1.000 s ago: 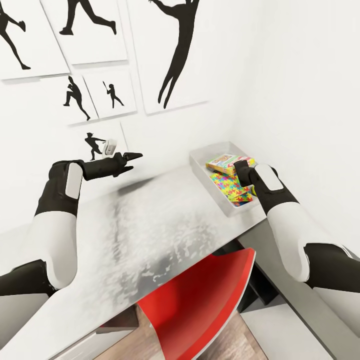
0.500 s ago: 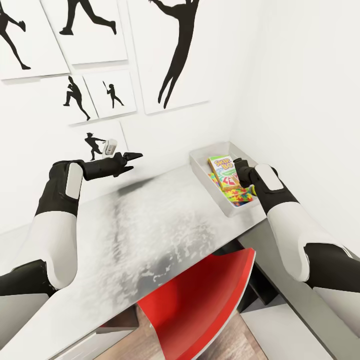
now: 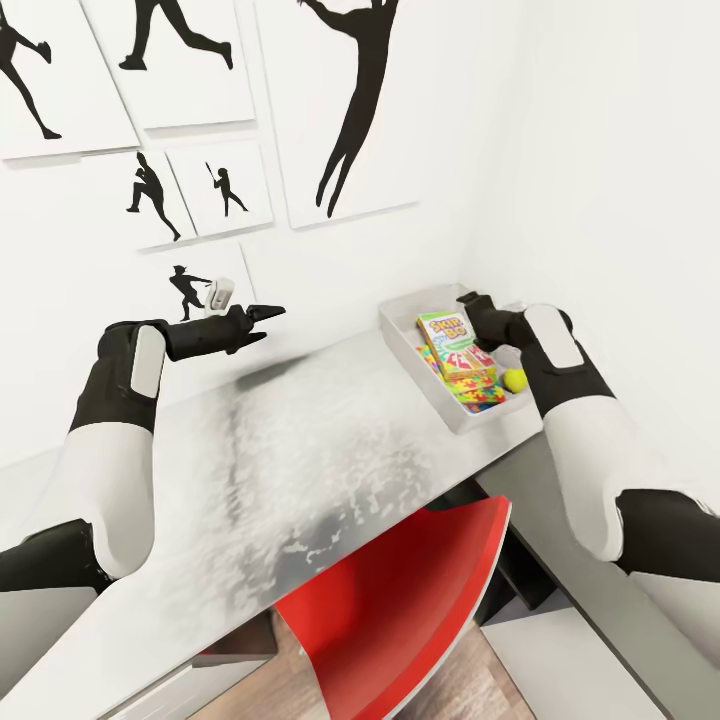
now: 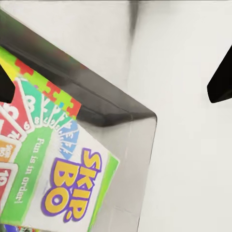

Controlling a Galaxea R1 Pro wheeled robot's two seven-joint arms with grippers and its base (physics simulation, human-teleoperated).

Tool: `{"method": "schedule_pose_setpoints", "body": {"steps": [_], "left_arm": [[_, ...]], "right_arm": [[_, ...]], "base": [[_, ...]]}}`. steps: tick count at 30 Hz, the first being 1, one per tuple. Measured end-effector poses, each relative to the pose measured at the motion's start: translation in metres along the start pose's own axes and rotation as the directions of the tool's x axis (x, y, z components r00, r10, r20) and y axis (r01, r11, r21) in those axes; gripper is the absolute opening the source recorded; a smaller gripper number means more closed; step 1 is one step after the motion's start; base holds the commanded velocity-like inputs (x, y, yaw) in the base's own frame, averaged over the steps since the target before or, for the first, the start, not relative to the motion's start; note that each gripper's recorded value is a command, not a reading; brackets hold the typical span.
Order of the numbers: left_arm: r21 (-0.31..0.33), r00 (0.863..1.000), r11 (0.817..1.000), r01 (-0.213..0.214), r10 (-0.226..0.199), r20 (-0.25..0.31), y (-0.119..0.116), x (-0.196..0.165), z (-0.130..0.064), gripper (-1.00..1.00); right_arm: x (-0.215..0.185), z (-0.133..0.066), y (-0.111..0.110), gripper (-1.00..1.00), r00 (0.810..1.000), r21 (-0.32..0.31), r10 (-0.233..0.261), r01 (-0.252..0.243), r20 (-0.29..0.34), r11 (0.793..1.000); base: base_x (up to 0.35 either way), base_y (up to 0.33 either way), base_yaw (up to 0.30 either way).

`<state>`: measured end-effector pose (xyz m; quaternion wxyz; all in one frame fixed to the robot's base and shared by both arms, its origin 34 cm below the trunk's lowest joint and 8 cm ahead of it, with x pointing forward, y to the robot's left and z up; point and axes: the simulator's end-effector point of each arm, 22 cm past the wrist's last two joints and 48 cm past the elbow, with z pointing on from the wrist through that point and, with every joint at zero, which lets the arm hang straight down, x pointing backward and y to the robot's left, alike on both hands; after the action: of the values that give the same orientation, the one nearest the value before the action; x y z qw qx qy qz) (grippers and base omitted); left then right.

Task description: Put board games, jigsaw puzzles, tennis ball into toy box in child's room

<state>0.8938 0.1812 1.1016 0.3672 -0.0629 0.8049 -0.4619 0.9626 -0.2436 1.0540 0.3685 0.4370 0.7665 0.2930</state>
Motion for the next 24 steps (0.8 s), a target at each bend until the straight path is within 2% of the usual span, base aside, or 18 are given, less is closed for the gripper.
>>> {"method": "schedule_pose_setpoints", "body": {"steps": [3, 5, 8, 13, 24], "left_arm": [[0.0, 1.0, 1.0, -0.001, 0.001, -0.001, 0.0, 0.0, 0.0, 1.0], [0.0, 1.0, 1.0, -0.001, 0.001, -0.002, 0.0, 0.001, 0.001, 1.0], [0.0, 1.0, 1.0, -0.001, 0.001, -0.002, 0.0, 0.001, 0.001, 1.0], [0.0, 1.0, 1.0, -0.001, 0.001, -0.002, 0.0, 0.0, 0.001, 1.0], [0.003, 1.0, 1.0, -0.008, 0.008, 0.004, -0.006, -0.003, -0.003, 1.0]], "right_arm": [[-0.003, -0.01, 0.013, 1.0, 0.999, -0.014, -0.043, 0.043, -0.021, 0.999], [0.004, -0.015, 0.009, 1.0, 0.994, 0.016, -0.086, 0.087, -0.066, 0.996], [0.011, -0.021, 0.01, 1.0, 0.985, 0.018, -0.133, 0.135, -0.109, 0.991], [0.007, -0.03, 0.028, 1.0, 0.987, -0.04, -0.129, 0.125, -0.101, 0.991], [0.006, -0.038, 0.039, 1.0, 0.987, -0.064, -0.132, 0.126, -0.087, 0.99]], "base": [[0.0, 0.0, 0.0], [-0.014, 0.0, 0.0], [-0.173, 0.0, 0.0], [-0.172, 0.0, 0.0], [-0.012, 0.0, 0.0]]}}
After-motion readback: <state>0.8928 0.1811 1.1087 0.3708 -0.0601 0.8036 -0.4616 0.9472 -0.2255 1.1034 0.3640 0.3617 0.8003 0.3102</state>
